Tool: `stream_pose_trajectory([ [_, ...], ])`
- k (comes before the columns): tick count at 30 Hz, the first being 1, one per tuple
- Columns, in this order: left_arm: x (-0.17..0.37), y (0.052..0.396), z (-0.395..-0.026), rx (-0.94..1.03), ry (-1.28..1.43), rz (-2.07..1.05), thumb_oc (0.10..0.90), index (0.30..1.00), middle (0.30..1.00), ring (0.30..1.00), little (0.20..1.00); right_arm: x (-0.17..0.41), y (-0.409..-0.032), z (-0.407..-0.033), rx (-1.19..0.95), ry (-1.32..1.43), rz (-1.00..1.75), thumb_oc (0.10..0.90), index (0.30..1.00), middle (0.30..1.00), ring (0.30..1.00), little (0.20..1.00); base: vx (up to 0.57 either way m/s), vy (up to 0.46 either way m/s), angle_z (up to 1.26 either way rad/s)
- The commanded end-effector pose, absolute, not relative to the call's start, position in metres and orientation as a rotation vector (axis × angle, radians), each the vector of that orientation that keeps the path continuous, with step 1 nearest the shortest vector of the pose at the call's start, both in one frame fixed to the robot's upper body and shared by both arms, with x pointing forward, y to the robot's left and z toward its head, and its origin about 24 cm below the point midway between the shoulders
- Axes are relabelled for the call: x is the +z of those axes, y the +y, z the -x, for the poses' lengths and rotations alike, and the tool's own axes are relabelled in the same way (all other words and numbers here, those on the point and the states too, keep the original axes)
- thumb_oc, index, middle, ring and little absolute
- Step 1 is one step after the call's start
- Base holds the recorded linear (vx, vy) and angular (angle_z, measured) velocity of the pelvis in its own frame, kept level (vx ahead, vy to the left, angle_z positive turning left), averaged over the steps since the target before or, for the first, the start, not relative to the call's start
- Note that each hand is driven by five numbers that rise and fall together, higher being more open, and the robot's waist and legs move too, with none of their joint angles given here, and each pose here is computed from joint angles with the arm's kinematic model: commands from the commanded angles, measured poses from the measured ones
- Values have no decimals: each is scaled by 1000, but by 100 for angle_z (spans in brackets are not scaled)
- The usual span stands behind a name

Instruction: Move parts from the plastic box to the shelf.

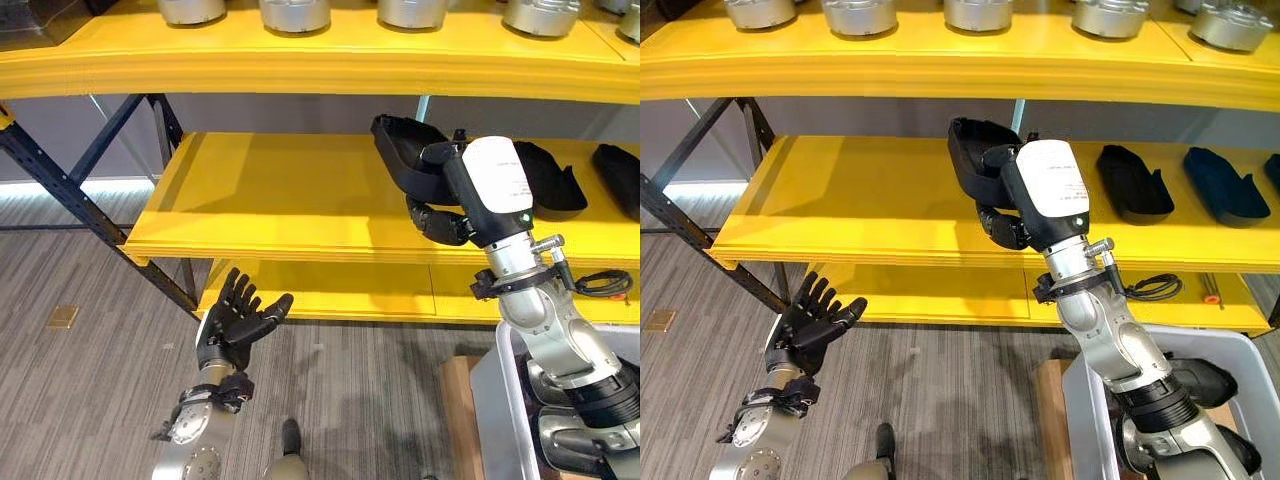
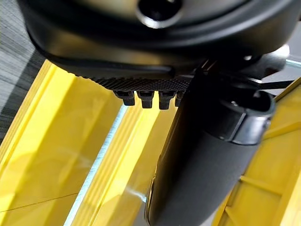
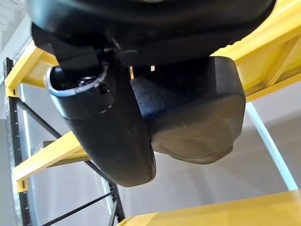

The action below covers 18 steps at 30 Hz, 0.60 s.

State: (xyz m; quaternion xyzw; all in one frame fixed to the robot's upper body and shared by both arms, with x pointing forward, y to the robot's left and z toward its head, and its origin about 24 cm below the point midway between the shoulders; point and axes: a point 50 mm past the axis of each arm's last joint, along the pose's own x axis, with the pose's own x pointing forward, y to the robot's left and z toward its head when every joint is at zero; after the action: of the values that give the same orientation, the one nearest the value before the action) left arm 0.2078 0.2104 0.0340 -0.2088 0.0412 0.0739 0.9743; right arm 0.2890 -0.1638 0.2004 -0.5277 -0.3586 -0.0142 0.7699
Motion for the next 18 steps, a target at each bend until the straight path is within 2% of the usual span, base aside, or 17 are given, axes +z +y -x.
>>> stream_pose_trajectory([
  [1,90,216,-216,61,-210,387,900,1000,1000,1000,1000,274,-143,-290,-127,-1085,1084,400,300,300,300,300,0,0,0],
  [9,94,227,-211,65,-218,350,900,1000,1000,1000,1000,273,-157,-317,-150,-957,1192,400,300,300,300,300,-5,-30,8],
  [18,109,228,-210,12,-270,348,900,1000,1000,1000,1000,330,-158,-344,-239,-962,1357,400,300,300,300,300,-100,-12,-1],
])
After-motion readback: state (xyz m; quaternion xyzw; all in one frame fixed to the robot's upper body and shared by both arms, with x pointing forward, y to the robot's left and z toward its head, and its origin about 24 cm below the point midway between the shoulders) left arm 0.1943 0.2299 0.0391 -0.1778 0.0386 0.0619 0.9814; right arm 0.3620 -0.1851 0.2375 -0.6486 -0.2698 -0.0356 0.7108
